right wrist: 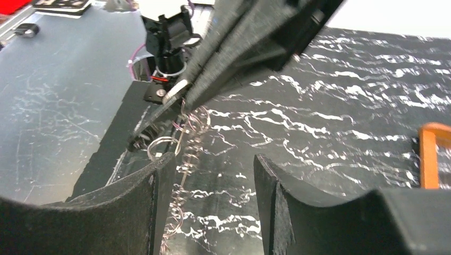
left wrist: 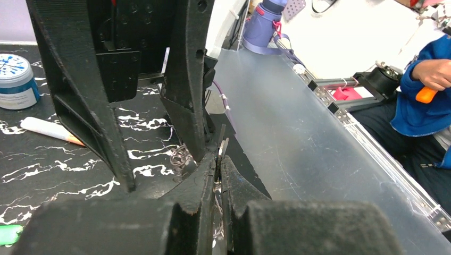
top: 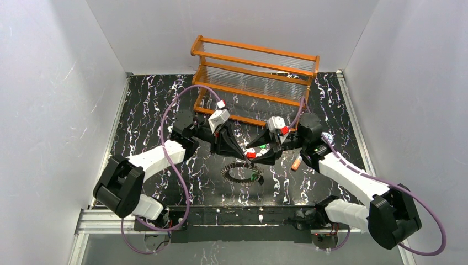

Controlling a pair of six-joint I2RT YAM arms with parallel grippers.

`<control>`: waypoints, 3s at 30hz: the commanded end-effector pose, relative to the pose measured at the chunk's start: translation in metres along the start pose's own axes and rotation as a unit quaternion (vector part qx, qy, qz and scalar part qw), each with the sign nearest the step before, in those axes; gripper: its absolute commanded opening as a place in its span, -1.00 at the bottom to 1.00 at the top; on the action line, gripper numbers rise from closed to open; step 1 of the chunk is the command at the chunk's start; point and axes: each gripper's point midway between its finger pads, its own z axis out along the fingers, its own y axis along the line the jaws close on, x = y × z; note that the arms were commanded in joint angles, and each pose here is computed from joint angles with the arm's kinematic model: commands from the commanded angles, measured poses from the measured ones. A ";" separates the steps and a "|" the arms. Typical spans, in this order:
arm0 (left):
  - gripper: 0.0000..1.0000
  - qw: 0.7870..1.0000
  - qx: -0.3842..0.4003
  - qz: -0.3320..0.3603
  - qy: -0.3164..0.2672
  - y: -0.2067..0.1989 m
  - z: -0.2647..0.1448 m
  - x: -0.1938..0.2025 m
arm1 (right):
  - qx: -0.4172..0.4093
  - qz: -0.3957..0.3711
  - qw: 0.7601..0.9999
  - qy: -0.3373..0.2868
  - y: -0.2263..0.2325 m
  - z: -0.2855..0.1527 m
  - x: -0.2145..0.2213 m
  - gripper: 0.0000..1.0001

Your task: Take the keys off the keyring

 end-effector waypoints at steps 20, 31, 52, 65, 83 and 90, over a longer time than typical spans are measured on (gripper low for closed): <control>-1.00 0.998 0.025 0.059 0.007 -0.013 0.005 -0.011 | -0.094 -0.038 0.995 -0.009 0.019 0.029 -0.018 -0.21; -1.00 0.996 0.028 0.086 0.006 -0.031 0.003 -0.012 | -0.071 -0.009 0.997 0.011 0.011 0.027 -0.003 -0.97; -1.00 0.982 -0.107 0.131 -0.078 -0.015 -0.019 -0.032 | -0.053 -0.001 0.998 0.020 0.009 0.017 -0.003 -0.97; -1.00 0.963 -0.202 0.068 -0.161 -0.010 -0.031 -0.027 | -0.035 0.024 0.999 0.021 0.003 0.018 -0.001 -0.97; -0.17 0.867 -0.492 -0.049 -0.060 0.052 -0.087 0.026 | 0.158 0.117 0.976 0.092 -0.030 0.005 0.017 -0.97; -0.21 0.881 -0.462 -0.077 -0.067 0.045 -0.057 0.046 | 0.184 0.116 0.972 0.092 -0.032 0.005 0.015 -0.97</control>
